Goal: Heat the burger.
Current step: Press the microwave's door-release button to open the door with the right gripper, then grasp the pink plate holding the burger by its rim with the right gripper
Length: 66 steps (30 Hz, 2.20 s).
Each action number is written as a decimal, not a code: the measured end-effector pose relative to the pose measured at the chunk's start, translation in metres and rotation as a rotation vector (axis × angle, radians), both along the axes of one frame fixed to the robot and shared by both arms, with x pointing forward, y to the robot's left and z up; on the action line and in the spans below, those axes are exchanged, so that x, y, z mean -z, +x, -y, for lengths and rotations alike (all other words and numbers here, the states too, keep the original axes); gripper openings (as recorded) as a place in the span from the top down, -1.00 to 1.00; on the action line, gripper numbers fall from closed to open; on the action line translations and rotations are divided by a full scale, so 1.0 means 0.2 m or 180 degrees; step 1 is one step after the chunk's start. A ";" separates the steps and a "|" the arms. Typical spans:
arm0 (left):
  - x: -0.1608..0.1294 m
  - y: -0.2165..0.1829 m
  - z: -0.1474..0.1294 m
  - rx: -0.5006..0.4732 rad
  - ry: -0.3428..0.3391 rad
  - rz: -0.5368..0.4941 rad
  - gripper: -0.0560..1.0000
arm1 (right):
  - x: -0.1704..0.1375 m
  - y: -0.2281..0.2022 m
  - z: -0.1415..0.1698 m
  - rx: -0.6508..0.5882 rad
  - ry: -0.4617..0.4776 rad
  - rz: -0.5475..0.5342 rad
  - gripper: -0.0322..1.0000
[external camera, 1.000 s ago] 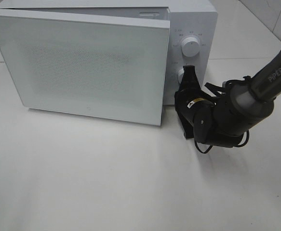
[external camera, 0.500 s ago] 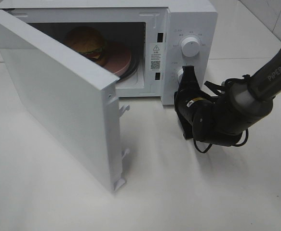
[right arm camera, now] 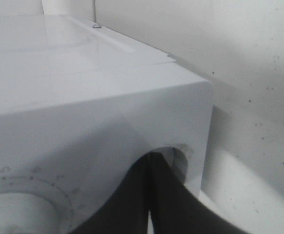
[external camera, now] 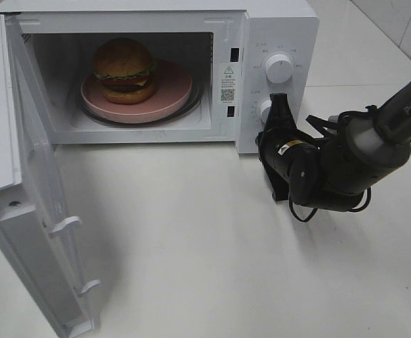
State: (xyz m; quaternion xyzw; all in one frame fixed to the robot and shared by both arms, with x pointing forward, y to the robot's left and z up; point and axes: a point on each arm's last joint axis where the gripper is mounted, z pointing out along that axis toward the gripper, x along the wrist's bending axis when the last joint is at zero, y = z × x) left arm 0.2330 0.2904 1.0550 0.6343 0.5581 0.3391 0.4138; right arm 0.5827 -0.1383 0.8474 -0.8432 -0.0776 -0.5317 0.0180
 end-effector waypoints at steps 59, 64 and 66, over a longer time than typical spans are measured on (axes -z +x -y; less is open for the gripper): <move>0.00 0.00 0.00 0.0000 0.0000 0.0000 -0.98 | -0.72 -0.41 0.02 -0.5713 -0.4024 -0.0336 0.89; 0.00 0.00 0.00 0.0000 0.0000 0.0000 -0.98 | -0.78 -0.39 0.01 -0.6493 -0.4839 0.0307 0.87; 0.00 0.00 0.00 0.0000 0.0000 0.0000 -0.98 | -0.79 -0.39 -0.01 -0.6714 -0.5118 0.0490 0.87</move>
